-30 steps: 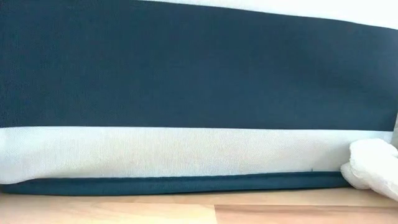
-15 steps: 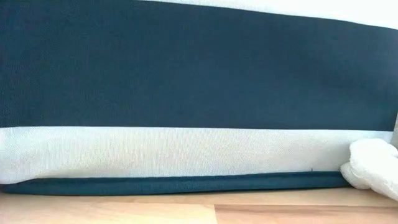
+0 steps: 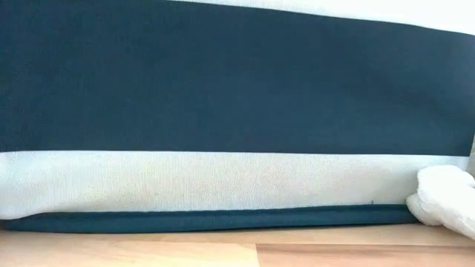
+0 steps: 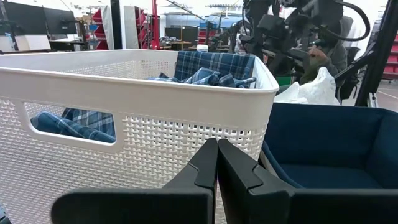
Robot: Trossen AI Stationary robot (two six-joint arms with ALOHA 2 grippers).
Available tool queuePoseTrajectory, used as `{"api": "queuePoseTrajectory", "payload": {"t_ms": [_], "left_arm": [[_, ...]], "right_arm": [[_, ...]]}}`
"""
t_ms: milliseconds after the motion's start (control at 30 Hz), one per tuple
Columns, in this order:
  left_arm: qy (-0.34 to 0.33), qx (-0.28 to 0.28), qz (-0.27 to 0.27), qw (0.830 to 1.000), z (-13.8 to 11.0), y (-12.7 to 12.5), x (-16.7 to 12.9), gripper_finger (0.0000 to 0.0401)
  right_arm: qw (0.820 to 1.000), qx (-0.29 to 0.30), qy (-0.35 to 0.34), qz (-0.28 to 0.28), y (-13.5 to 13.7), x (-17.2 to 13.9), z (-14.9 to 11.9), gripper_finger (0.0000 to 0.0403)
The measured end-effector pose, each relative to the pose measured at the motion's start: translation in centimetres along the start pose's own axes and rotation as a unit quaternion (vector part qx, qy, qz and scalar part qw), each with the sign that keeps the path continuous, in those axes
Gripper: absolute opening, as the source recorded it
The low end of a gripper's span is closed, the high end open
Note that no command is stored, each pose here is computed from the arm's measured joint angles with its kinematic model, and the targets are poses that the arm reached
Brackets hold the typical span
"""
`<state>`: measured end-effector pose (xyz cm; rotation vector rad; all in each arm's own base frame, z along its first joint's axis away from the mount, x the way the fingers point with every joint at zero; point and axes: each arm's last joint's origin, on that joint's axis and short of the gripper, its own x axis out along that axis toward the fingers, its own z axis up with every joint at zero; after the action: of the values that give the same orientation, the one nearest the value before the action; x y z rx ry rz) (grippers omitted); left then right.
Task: Sort clothes
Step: Put the blue polo shirt into the white laundry bin
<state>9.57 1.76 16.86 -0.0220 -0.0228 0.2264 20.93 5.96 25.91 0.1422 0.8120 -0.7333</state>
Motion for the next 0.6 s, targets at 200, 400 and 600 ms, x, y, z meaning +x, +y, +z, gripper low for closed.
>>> {"api": "queuePoseTrajectory", "payload": {"t_ms": [200,400,600], "left_arm": [[0.000,0.000,0.000,1.000,0.0,0.0,0.0,0.0000],[0.000,0.000,0.000,1.000,0.0,0.0,0.0,0.0000],[0.000,0.000,0.000,1.000,0.0,0.0,0.0,0.0000]], "right_arm": [[0.999,0.027,0.006,-0.023,-0.9,1.0,0.8,0.0164],[0.999,0.043,0.007,-0.023,-1.7,0.7,2.9,0.0016],[0.995,0.016,-0.076,-0.059,-3.8,-4.0,8.8,0.0002]]}}
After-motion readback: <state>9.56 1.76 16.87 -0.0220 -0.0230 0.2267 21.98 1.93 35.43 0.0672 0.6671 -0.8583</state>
